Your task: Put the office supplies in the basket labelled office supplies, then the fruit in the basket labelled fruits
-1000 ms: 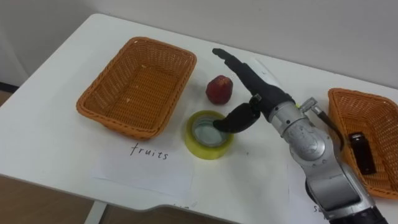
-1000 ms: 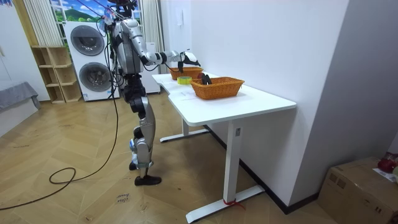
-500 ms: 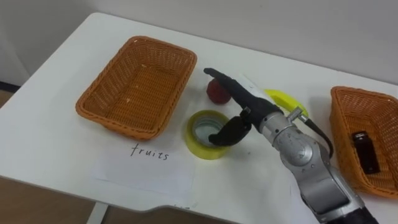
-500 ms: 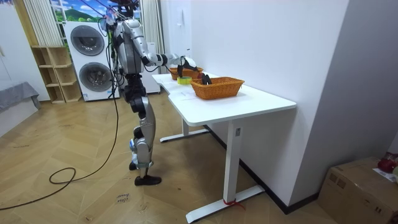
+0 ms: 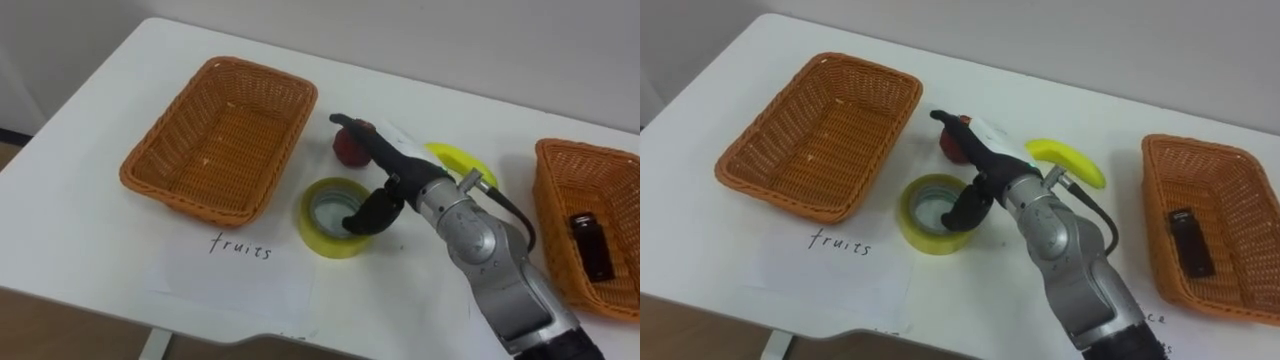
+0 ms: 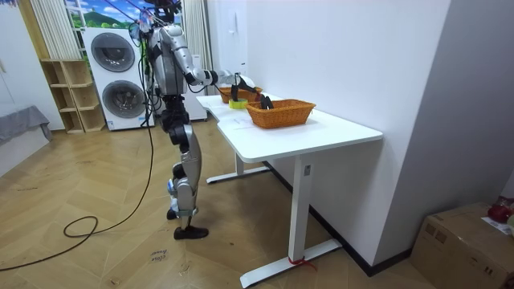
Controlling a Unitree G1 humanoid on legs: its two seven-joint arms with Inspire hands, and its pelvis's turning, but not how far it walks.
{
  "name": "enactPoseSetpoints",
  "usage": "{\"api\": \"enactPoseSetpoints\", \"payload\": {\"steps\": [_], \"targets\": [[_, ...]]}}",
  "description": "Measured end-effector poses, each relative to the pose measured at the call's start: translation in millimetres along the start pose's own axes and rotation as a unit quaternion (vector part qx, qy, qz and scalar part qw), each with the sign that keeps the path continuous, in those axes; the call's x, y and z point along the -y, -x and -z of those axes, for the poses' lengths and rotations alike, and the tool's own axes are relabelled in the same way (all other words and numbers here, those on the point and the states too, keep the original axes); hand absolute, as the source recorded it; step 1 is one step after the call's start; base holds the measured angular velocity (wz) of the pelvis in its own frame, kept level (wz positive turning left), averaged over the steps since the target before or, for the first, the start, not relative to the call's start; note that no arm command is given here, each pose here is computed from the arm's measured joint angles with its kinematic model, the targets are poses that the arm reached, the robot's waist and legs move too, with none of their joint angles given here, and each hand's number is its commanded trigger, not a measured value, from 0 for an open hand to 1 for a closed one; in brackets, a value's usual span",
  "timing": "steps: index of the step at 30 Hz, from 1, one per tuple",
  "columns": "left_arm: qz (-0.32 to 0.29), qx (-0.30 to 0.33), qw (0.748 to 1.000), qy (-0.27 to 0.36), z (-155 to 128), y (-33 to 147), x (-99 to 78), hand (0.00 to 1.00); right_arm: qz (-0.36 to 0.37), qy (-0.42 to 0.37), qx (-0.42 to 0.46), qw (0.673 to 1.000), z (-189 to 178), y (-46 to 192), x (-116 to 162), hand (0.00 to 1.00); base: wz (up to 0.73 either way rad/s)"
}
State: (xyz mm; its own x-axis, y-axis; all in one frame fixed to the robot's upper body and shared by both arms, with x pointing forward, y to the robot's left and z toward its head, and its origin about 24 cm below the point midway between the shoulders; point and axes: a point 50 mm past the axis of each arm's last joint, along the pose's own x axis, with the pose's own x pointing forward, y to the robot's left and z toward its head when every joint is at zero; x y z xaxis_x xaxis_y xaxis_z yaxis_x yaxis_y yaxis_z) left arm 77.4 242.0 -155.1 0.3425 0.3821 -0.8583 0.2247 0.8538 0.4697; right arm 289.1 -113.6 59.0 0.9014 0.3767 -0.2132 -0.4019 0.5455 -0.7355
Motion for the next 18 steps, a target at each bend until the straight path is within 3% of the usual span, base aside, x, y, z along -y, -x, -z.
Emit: {"api": "enactPoseSetpoints", "payload": {"steps": [18], "targets": [[-0.003,0.001,1.000,0.006,-1.1,-0.2,-1.8,0.00,-0.012,0.010,-0.017,1.000,0.8,-1.1,-4.3,0.00,0.00]]}}
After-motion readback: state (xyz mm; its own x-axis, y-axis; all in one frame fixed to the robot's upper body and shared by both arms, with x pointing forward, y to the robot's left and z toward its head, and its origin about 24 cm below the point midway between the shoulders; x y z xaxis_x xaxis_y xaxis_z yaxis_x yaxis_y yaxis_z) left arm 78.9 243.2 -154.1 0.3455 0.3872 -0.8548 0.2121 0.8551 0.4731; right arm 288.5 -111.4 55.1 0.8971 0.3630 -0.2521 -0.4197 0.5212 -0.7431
